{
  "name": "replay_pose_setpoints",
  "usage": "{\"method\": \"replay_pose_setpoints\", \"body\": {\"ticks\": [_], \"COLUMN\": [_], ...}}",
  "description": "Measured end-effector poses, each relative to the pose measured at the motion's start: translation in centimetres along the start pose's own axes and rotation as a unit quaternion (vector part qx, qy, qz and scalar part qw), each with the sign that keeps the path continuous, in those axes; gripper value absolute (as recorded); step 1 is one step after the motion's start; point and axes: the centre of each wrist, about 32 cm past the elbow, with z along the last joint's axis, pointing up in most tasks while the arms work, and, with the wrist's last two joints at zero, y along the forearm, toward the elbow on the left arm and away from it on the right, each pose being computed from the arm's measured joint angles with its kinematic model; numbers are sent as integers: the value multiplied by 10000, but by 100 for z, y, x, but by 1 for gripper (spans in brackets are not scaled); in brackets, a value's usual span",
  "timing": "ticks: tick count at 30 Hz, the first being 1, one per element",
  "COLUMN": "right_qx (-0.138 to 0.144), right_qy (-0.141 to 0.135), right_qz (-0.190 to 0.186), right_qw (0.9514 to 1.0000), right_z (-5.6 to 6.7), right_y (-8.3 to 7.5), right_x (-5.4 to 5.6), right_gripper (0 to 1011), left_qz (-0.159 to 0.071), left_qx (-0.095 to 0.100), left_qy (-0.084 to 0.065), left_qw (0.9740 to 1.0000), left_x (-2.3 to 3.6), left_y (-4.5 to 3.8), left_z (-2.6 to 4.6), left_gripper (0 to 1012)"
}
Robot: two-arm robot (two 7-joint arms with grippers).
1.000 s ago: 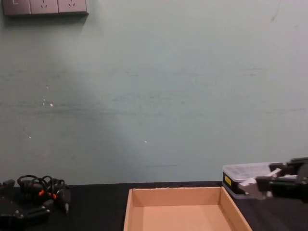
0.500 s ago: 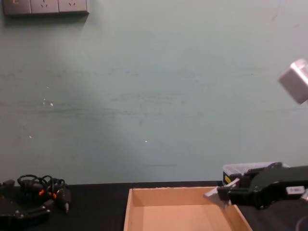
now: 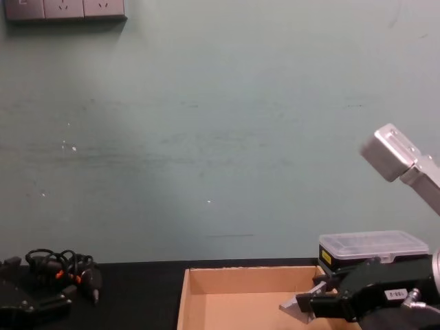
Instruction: Use one hand to pick up the angle iron from the table and place it into the box.
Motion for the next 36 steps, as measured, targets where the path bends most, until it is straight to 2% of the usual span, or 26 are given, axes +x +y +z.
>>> {"method": "replay_pose_setpoints", "body": {"ticks": [8,10,22,23,29,36], "right_qx": [-80,-93,8,22,191,353], "right_qy": [-12,-11,-29,-30,-41,-89], "right_qz": [31,36,-19,-30,-168,-233], "right_qw": [10000,9999,10000,10000,9997,9991], "right_z": [-27,-31,-52,-51,-31,-9], "right_y": [37,35,-37,-47,-164,-349], "right_x": [7,9,6,8,26,28], "right_gripper": [457,484,846,899,1003,1000], "left_qz": [0,0,0,0,0,0], "left_qx": [0,0,0,0,0,0], "left_qy": [0,0,0,0,0,0], "left_qw": [10000,10000,10000,10000,10000,10000], "left_x": [0,0,0,0,0,0], "left_y": [0,0,0,0,0,0], "left_z": [0,0,0,0,0,0], "left_gripper": [1000,1000,1000,1000,1000,1000]}}
